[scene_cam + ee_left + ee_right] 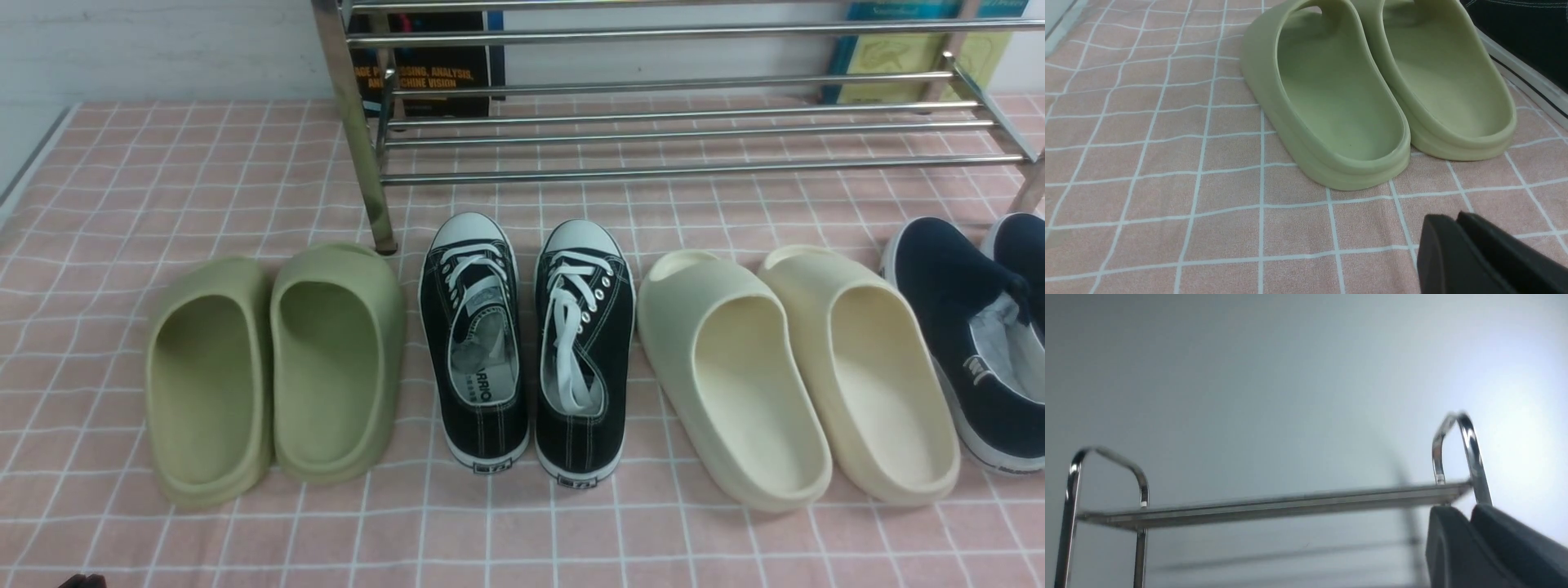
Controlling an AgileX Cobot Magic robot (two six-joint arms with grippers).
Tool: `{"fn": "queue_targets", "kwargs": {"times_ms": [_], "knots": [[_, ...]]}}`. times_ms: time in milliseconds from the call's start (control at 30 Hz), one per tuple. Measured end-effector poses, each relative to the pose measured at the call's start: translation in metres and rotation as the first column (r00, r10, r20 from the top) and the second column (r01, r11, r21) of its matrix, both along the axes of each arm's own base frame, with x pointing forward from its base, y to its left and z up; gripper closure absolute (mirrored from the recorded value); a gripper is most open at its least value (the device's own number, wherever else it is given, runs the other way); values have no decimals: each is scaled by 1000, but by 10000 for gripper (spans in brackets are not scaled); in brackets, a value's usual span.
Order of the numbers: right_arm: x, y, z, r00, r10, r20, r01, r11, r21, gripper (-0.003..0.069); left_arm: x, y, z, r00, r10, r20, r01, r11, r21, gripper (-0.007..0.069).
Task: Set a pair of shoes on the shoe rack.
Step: Use the right arm to grab the shoe closest to it
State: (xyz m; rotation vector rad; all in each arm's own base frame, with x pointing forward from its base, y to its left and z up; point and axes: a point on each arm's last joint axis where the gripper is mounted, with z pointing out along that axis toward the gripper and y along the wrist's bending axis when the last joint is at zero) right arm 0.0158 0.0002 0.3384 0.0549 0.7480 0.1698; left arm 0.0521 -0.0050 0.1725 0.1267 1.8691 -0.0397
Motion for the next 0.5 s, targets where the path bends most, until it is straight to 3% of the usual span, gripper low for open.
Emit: {"fn": "queue_targets", "kwargs": {"times_ms": [100,133,167,267,367,400,433,467,500], "knots": [[6,0,45,998,-49,-45,47,998,-45,674,0,0,0,1000,0,0,0,1000,0,557],[7,0,44,997,-54,-54,51,998,-49,674,0,0,0,1000,0,0,0,1000,0,557],[26,0,60,981,-106,-161,89,990,-114,674,0,0,0,1000,0,0,0,1000,0,556],[64,1,57,909,-165,-382,89,974,-209,669,0,0,0,1000,0,0,0,1000,0,554],[106,2,32,753,-178,-634,21,969,-247,666,0,0,0,1000,0,0,0,1000,0,554],[111,2,28,731,-178,-659,12,969,-248,666,0,0,0,1000,0,0,0,1000,0,554],[130,2,8,580,-168,-797,-41,971,-234,667,0,0,0,1000,0,0,0,1000,0,554],[132,2,5,559,-167,-812,-47,972,-232,667,0,0,0,1000,0,0,0,1000,0,554],[145,3,-10,416,-162,-895,-87,972,-216,667,0,0,0,1000,0,0,0,1000,0,554]]}}
